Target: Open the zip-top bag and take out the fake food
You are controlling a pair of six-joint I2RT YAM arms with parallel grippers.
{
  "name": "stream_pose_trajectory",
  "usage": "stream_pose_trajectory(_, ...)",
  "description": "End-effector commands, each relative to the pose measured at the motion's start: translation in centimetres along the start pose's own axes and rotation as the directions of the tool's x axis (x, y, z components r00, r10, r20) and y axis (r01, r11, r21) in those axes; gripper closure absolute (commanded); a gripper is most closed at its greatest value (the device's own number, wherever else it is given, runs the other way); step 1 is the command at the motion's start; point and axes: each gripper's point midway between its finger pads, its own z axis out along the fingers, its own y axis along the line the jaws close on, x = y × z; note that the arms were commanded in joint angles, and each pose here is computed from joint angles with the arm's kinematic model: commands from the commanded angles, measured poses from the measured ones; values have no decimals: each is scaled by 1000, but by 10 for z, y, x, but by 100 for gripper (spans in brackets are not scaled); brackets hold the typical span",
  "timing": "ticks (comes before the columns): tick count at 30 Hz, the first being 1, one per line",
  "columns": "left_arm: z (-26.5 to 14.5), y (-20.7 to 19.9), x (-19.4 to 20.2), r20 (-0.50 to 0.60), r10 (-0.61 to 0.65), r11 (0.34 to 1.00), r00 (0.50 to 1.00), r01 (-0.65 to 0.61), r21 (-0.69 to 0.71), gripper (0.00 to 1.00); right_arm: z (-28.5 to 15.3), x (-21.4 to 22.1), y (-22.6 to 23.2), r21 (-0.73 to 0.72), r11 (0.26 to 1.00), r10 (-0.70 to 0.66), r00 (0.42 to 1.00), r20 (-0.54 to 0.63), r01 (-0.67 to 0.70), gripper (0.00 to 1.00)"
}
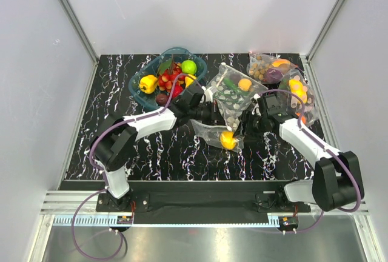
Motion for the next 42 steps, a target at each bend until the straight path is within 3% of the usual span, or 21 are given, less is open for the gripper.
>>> stream_pose_trajectory(1, -10, -31, 2, -23, 24, 991, 999, -20, 129, 100, 6, -13, 13, -58, 997, -56, 998, 38, 58, 39)
stream_pose_trajectory(3, -7, -30, 5, -46, 13, 990, 999, -7, 142, 100, 10, -16, 12, -58, 996, -62, 997, 40, 64, 41)
stream_pose_trajectory(6, -3, -30, 7, -71, 8, 986, 997, 4, 167, 100, 16, -17, 13, -69, 995, -69, 997, 33, 71, 53)
stream_pose_trajectory(11, -2, -28, 9, -79, 10, 985, 997, 4, 175, 98, 20, -15, 15, -90, 993, -75, 997, 19, 76, 91)
stream_pose_trajectory(12, -3, -28, 9, -69, 17, 985, 997, -5, 172, 93, 19, -15, 15, -88, 993, -72, 997, 23, 73, 95)
stream_pose_trajectory(13, -4, -26, 9, -67, 15, 987, 998, -4, 158, 75, 18, -15, 14, -83, 994, -73, 997, 27, 75, 98)
stream_pose_trajectory(14, -5, -23, 9, -60, 28, 989, 998, -19, 148, 65, 17, -14, 12, -77, 994, -70, 997, 31, 72, 100)
stream_pose_trajectory(17, -12, -12, 7, -31, 32, 995, 999, -29, 99, 42, 14, -12, 10, -65, 996, -64, 997, 38, 66, 100)
stream_pose_trajectory(21, -25, 4, -10, 56, 44, 999, 997, -44, 8, 30, 10, -13, 11, -67, 996, -58, 997, 53, 61, 100)
stream_pose_trajectory(32, -50, 36, -46, 158, 223, 927, 962, -159, -339, 29, 1, -23, 23, -100, 993, -60, 994, 95, 69, 100)
stream_pose_trajectory(42, -14, 41, -38, 22, 316, 858, 948, -276, -434, 29, 0, -23, 26, -111, 991, -59, 994, 95, 69, 100)
